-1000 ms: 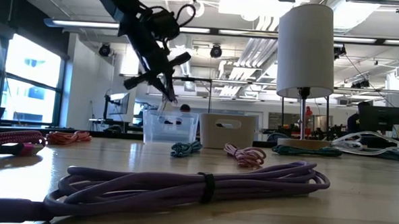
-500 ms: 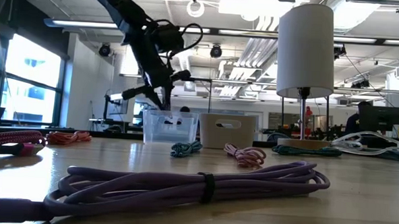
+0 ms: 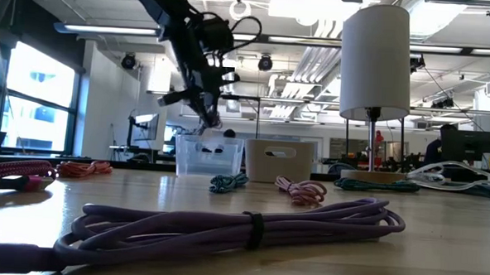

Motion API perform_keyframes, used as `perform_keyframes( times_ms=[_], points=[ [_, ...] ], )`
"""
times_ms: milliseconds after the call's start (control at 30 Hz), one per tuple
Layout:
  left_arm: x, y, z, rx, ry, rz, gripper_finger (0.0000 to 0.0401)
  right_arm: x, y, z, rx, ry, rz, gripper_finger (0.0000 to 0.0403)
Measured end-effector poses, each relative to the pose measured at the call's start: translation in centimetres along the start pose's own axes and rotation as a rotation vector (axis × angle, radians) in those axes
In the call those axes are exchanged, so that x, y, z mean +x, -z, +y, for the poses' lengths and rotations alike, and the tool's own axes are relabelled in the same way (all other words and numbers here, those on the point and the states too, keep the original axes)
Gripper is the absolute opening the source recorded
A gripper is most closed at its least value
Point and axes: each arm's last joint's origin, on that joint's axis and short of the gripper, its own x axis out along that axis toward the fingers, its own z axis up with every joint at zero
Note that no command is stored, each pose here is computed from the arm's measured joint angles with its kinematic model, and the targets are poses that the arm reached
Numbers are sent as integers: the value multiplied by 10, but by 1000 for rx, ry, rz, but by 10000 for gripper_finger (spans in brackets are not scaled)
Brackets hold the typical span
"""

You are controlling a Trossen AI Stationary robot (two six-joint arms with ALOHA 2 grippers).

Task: Pick & Place USB Port
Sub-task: Put the top purple cable into the transparent bin, then put the red cable into the transparent bin

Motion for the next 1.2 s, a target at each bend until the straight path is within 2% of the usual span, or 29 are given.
perform_keyframes(
  times_ms=[100,267,500,700,933,1067,1200],
  points=[
    [10,0,-6,7,75,35,46,0,0,0,5,-8,2,216],
    [22,1,-11,-50,128,131,47,0,0,1,6,-41,8,216],
    [22,0,-12,-119,137,98,51,0,0,1,12,-41,6,216],
    [22,-2,-12,-121,137,102,108,0,0,1,20,-41,6,216],
    [21,-2,-12,-66,128,241,199,0,0,1,31,-41,6,216],
    [15,-10,-12,-38,107,387,212,0,0,1,11,-41,6,216],
    [-2,-28,-15,79,122,386,213,0,0,2,-25,-42,5,216]
  ],
)
